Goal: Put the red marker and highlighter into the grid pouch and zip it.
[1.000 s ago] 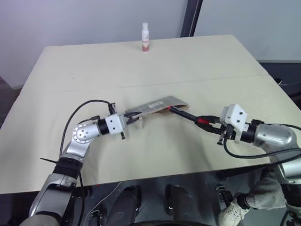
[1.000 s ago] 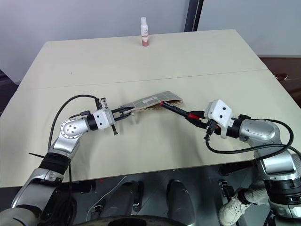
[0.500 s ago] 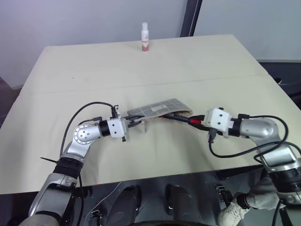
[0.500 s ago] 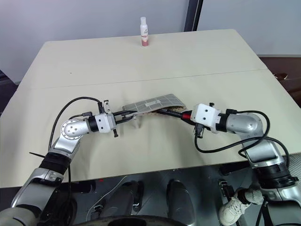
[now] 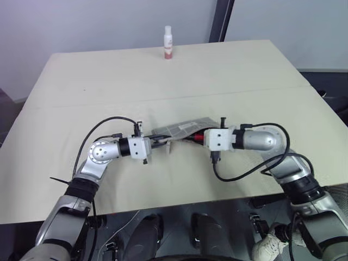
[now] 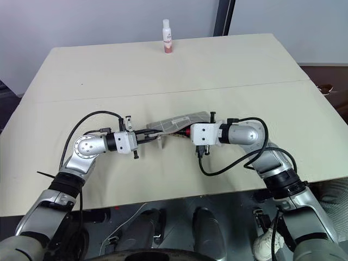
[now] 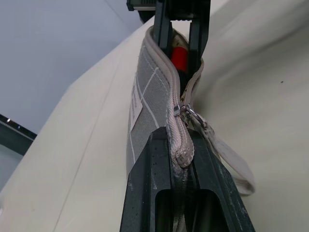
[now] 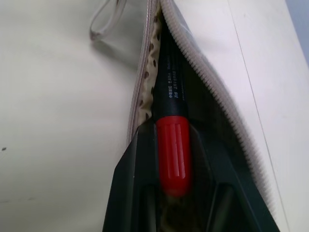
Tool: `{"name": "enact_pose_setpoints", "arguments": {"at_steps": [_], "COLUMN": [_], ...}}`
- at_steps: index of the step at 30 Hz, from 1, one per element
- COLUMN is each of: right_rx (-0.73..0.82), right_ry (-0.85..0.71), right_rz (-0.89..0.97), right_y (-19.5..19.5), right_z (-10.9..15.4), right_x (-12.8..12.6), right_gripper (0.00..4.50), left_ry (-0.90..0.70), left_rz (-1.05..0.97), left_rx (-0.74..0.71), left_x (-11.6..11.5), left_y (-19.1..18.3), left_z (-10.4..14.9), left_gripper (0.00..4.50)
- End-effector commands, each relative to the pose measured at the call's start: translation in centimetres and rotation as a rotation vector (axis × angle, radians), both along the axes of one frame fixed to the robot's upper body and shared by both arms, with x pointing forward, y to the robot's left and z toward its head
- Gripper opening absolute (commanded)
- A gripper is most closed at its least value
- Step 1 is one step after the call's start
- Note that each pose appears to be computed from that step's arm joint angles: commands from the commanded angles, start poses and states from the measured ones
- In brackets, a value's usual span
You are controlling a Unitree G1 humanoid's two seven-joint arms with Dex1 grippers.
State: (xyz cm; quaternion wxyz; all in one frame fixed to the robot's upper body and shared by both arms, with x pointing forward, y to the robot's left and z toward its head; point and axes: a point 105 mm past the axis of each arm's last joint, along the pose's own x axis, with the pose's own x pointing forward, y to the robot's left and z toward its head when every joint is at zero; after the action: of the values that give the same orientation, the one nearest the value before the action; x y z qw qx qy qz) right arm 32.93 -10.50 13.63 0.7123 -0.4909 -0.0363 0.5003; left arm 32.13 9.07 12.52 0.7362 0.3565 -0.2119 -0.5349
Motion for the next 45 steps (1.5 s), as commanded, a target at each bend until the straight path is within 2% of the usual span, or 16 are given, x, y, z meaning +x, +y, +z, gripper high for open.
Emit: {"name": "enact_pose_setpoints", "arguments": {"at_steps": [1, 5, 6, 12, 16, 18, 22, 26, 34, 42, 45], "right_rx": [0.062, 0.195, 0.252, 0.512, 0.604, 0.631, 0.709, 0.784, 0.916, 0.959, 0.975], "right_ry": [-0.059, -0.013, 0.033, 0.329, 0.584, 0.691, 0.704, 0.723, 0.809, 0.846, 0.854], "right_rz": [-0.028, -0.064, -0.057, -0.039, -0.081, -0.129, -0.279, -0.377, -0.289, -0.23, -0.232], "right_y": [-0.6, -1.6, -1.7, -2.2, -2.0, -1.4, -0.2, 0.8, 4.5, 6.4, 6.5], "right_z": [1.8, 3.4, 3.8, 5.1, 3.4, 1.4, -1.7, -2.8, -1.3, -0.5, -0.4], "right_x": [0.6, -0.1, -0.8, -5.1, -7.6, -8.3, -6.7, -4.5, -3.6, -3.8, -3.7], "right_gripper": [2.35, 4.44, 4.48, 4.48, 4.48, 4.48, 4.48, 4.48, 4.48, 4.48, 3.63], "left_ry": [-0.045, -0.033, -0.028, -0.01, -0.024, -0.044, -0.102, -0.192, -0.25, -0.263, -0.264], "left_rz": [-0.012, -0.001, 0.003, 0.025, 0.018, 0.011, 0.002, -0.011, -0.02, -0.016, -0.017], "left_rx": [-0.034, -0.039, -0.044, -0.052, -0.044, -0.029, 0.0, 0.069, 0.096, 0.096, 0.094], "left_x": [-0.1, -0.3, -0.4, -0.4, -0.4, -0.5, -0.5, -0.2, 0.0, 0.2, 0.1], "left_y": [-0.2, -0.1, -0.1, -0.5, -1.4, -1.8, -2.4, -2.8, -3.5, -3.7, -3.8], "left_z": [1.4, 1.2, 1.2, 0.7, 0.5, 0.4, 0.7, 0.8, 1.0, 1.0, 1.0], "left_gripper": [0.0, 0.0, 0.0, 0.0, 0.0, 0.0, 0.0, 0.0, 0.0, 0.0, 0.0]}}
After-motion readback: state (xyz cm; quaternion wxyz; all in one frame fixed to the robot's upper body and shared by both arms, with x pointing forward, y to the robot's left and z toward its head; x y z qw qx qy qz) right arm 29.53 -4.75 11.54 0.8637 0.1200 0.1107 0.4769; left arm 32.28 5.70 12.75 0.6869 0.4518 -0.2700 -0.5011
